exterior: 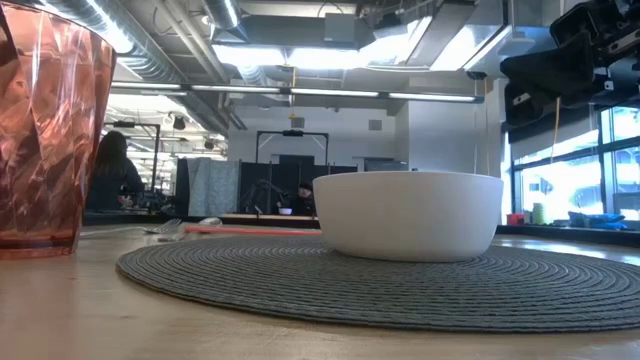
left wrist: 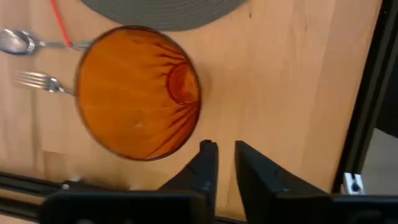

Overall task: Pick & Place Utensil
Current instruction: Put the orange cup on the gray mat to the top right of the white bowl

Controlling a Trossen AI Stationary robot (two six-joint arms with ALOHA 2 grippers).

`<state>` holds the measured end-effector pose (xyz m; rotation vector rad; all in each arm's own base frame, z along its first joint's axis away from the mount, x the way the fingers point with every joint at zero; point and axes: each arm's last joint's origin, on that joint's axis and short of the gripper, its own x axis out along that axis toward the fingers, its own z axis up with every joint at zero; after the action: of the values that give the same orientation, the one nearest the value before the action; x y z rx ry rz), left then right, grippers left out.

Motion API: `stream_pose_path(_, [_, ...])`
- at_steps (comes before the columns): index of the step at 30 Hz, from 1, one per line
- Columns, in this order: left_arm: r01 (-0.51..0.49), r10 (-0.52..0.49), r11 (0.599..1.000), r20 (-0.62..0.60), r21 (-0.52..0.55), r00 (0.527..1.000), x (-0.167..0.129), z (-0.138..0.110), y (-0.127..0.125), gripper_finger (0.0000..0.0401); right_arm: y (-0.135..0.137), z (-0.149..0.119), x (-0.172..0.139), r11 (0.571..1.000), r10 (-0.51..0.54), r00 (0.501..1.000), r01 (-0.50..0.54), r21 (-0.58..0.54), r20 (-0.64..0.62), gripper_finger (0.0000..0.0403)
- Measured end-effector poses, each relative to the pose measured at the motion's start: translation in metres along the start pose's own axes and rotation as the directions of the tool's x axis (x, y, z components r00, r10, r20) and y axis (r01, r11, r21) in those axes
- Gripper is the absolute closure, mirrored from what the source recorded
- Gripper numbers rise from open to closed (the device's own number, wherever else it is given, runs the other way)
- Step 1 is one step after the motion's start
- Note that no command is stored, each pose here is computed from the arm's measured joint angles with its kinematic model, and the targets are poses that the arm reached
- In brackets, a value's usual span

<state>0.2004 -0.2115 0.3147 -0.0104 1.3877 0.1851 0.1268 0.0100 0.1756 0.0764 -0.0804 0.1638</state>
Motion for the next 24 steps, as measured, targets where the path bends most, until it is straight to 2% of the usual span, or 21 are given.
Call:
stream_pose_path(9, [-0.018, 0.018, 0.998, -0.005, 0.056, 1.0, 0.005, 0.005, 0.0, 0.0234, 0.0, -0.002, 0.0, 1.0, 0.001, 1.0, -0.001, 0.0, -0.016, 0.0386])
stream_pose_path(13, [0.0, 0.001, 1.0, -0.035, 0.031, 0.999, 0.006, 0.008, 0.003, 0.0196, 0.0, -0.002, 0.0, 1.0, 0.001, 1.0, -0.001, -0.001, -0.017, 0.0386])
stream_pose_path(17, [0.0, 0.003, 0.998, -0.035, 0.067, 0.999, 0.006, 0.011, 0.005, 0.018, 0.0, -0.002, 0.0, 1.0, 0.001, 1.0, -0.001, -0.002, -0.017, 0.0386])
stream_pose_path(24, [-0.002, 0.007, 0.989, -0.032, 0.15, 0.999, 0.008, 0.017, 0.009, 0.0178, 0.0, -0.002, 0.0, 1.0, 0.002, 1.0, -0.001, 0.022, -0.018, 0.0386])
